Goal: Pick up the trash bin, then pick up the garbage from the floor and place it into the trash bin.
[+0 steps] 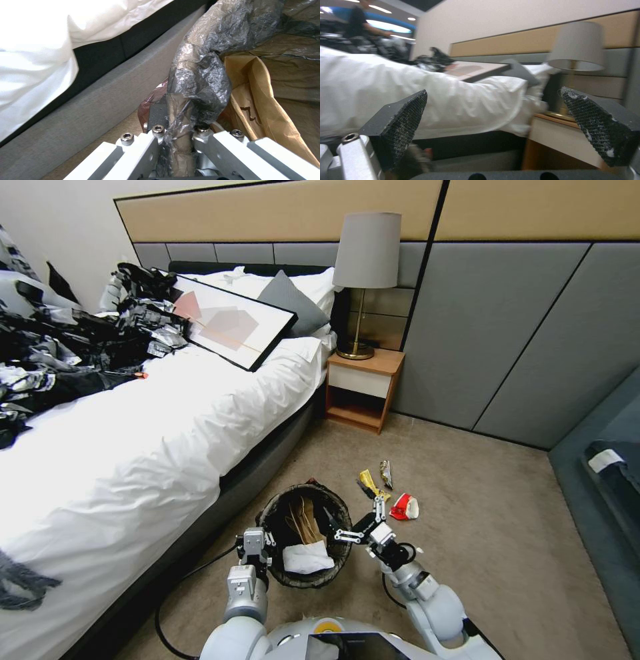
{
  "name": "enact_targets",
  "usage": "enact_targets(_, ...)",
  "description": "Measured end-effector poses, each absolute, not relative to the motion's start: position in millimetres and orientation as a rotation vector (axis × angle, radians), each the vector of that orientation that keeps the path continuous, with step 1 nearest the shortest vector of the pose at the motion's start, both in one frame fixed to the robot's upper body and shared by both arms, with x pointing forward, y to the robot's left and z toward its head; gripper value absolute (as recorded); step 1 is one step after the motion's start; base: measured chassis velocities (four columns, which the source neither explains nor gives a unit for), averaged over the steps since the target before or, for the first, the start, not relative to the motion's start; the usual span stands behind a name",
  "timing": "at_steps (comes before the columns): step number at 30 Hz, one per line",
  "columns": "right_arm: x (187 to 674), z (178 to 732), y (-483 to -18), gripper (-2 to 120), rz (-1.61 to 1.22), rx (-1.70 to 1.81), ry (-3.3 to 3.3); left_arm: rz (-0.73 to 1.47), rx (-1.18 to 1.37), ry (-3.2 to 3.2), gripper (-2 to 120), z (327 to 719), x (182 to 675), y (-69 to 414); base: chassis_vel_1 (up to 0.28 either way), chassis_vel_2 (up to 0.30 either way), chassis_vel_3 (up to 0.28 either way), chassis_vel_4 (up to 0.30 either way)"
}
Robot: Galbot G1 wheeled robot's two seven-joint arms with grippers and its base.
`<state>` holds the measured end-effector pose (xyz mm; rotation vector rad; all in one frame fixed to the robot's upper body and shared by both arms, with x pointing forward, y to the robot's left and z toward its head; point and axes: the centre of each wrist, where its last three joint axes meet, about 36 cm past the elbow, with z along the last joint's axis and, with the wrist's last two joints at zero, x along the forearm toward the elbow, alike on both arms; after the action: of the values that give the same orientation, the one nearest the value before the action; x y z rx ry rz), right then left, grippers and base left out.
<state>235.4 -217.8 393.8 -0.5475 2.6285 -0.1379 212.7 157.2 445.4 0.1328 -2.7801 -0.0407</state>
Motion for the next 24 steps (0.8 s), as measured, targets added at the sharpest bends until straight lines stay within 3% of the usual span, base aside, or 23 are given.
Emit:
enact_targets(14,197.6,370.3,-233.1,100,-0.131,-0.013,2.740,-0.037,0.146,-2.786,0,446.4,215.1,162.9,0.000,0.000,0.000,0.000)
enact_targets(24,196.0,357.7,-229.3,100,-0.108,0.036,2.769,-0.038,0.148,-2.790,0,447.1,215.8,164.1,0.000,0.000,0.000,0.000)
